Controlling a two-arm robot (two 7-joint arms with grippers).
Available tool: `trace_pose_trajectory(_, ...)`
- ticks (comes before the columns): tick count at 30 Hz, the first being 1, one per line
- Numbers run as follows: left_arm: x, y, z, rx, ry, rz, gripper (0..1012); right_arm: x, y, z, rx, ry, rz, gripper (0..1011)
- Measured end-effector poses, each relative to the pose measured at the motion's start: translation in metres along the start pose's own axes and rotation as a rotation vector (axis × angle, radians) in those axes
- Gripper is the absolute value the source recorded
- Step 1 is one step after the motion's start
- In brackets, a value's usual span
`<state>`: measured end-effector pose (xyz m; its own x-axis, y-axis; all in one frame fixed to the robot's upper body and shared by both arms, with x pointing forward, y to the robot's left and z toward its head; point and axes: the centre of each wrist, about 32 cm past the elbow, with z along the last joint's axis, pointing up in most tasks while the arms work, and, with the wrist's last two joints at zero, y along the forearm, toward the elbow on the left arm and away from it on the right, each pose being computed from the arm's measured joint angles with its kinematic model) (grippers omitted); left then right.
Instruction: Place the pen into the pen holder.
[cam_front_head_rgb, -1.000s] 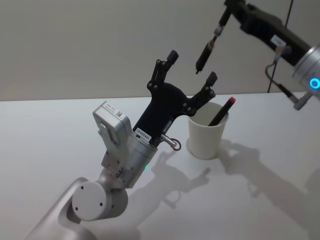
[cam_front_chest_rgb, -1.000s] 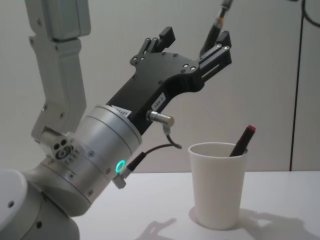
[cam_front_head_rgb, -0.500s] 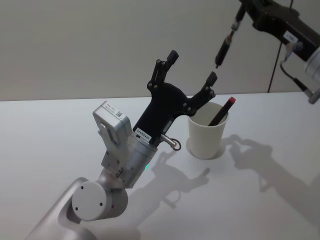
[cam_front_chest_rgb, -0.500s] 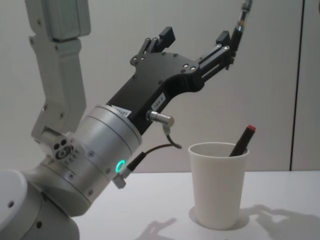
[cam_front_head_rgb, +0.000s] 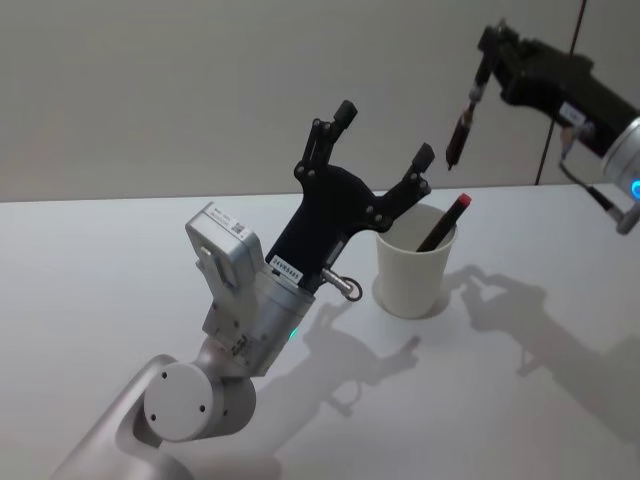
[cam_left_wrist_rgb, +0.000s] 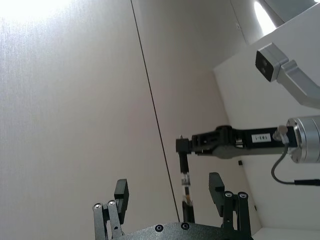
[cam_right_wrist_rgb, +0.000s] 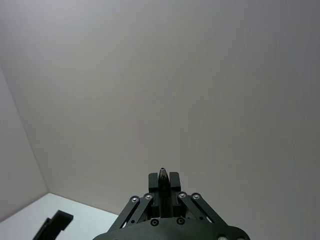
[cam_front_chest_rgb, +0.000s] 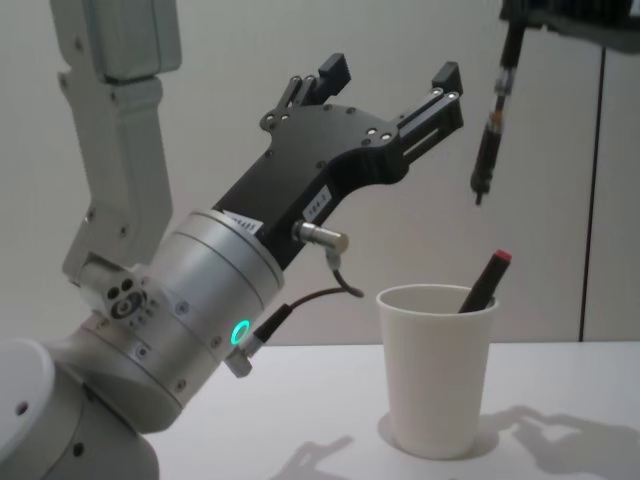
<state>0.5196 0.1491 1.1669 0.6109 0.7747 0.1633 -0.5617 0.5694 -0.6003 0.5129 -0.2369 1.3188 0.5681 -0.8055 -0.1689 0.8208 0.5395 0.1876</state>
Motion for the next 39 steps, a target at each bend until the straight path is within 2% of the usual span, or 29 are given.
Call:
trace_pose_trajectory(8,0.0,0.0,0.0,0.0,0.0,0.0,1001,0.002,0.0,-0.018,-0.047,-0.014,-0.007,108)
trace_pose_trajectory(18,0.0,0.0,0.0,0.0,0.0,0.0,1001,0.001,0.002,-0.035,-0.085,0.004,0.004,108)
trace_pose_trajectory(39,0.0,0.0,0.0,0.0,0.0,0.0,1001,-0.006,0.008,-0.051,-0.133,0.033,0.039,129)
